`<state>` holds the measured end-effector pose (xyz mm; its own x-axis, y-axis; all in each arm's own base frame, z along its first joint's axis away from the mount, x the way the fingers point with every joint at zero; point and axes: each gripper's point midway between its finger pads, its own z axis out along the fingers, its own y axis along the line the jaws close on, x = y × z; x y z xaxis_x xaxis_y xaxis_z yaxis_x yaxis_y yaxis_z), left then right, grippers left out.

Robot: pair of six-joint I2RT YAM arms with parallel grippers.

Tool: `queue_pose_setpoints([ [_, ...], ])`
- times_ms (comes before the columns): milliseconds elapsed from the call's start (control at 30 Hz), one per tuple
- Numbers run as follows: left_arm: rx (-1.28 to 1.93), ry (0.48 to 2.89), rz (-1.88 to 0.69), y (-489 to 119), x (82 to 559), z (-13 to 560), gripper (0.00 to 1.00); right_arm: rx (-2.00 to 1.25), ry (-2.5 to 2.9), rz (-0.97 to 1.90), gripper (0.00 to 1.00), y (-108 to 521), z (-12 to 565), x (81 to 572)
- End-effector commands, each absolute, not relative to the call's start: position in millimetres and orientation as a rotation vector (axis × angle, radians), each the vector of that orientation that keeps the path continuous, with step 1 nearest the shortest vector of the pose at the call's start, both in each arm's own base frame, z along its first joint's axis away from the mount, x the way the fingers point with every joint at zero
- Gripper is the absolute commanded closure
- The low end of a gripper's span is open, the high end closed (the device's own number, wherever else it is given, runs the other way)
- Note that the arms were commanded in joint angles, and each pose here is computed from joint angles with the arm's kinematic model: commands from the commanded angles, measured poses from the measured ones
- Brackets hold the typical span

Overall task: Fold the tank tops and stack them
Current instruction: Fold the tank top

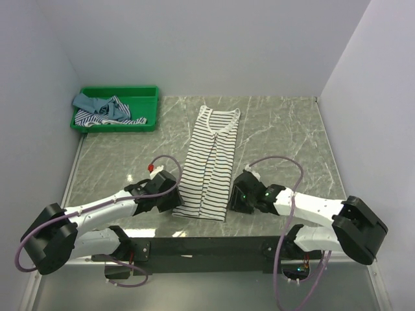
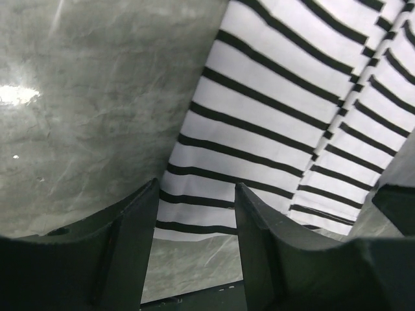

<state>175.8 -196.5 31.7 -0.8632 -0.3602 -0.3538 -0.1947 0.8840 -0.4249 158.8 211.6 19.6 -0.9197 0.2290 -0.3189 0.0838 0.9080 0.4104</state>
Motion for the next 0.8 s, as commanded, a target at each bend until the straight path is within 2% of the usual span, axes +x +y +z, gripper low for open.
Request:
queue_pose_setpoints([
  [0, -0.438, 2.598, -0.585, -199.5, 176.2, 34.3, 0.44, 0.312, 2.677, 0.643, 0.51, 224.3, 30.0, 152.7],
  [433, -0.536, 2.663, -0.497, -177.5, 154.6, 9.3, 0.45, 0.241, 2.793, 0.617, 0.52, 231.7, 13.8, 116.4],
  [767, -0.568, 2.687, -0.466, -164.8, 140.7, 5.1, 0.47, 0.228, 2.833, 0.586, 0.58, 228.1, 2.1, 102.6],
])
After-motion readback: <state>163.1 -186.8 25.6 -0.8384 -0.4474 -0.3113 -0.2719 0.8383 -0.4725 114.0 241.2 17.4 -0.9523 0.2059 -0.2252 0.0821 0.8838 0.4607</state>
